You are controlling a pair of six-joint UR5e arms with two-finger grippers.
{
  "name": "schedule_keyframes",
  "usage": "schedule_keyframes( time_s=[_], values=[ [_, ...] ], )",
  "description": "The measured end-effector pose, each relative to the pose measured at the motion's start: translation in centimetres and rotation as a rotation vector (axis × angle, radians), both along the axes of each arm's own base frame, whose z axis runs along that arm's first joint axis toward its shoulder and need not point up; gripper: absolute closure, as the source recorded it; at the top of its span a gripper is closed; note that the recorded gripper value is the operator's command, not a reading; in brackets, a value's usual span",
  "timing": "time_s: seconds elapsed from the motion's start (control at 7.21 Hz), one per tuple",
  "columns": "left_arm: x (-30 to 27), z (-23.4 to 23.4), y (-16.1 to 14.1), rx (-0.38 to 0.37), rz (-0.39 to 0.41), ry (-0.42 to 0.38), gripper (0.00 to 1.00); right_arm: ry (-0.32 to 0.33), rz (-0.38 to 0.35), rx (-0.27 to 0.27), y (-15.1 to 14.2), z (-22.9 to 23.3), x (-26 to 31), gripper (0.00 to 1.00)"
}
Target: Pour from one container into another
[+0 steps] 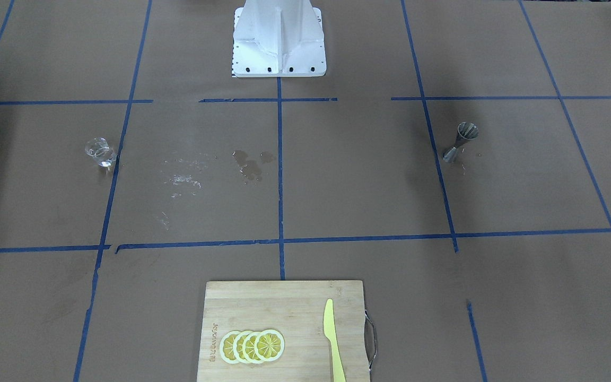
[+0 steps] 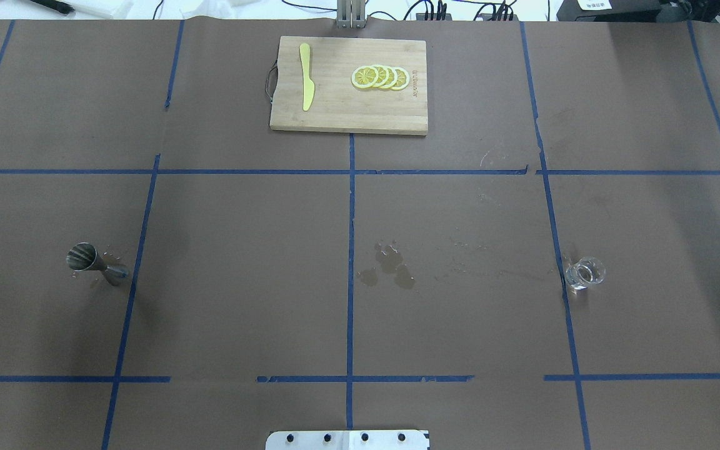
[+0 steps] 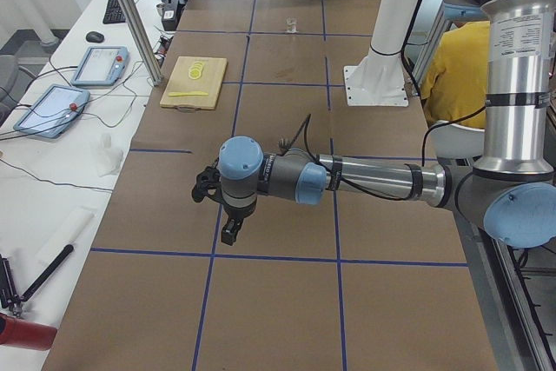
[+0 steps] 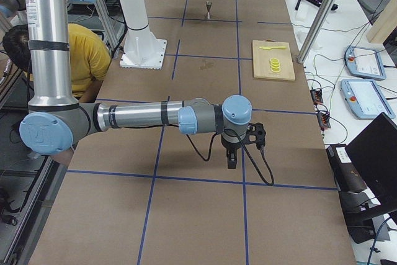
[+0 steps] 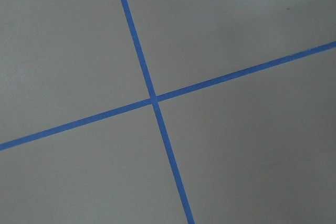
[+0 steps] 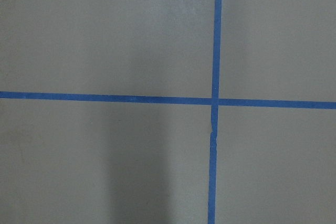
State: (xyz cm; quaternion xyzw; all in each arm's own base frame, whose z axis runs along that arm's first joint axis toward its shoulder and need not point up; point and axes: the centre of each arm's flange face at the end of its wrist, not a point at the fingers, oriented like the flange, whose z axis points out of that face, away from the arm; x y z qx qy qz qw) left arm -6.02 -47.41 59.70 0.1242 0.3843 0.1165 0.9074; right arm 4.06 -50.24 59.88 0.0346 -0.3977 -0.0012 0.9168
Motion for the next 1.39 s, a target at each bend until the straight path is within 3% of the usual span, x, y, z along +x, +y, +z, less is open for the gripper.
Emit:
schedule_keyframes(
  time_s=[1.39],
  values=[
    [-0.03, -0.54, 0.05, 0.016, 0.001, 0.007, 0.0, -0.006, -0.011, 0.013, -0.03, -0.4, -0.56, 0.0]
  ],
)
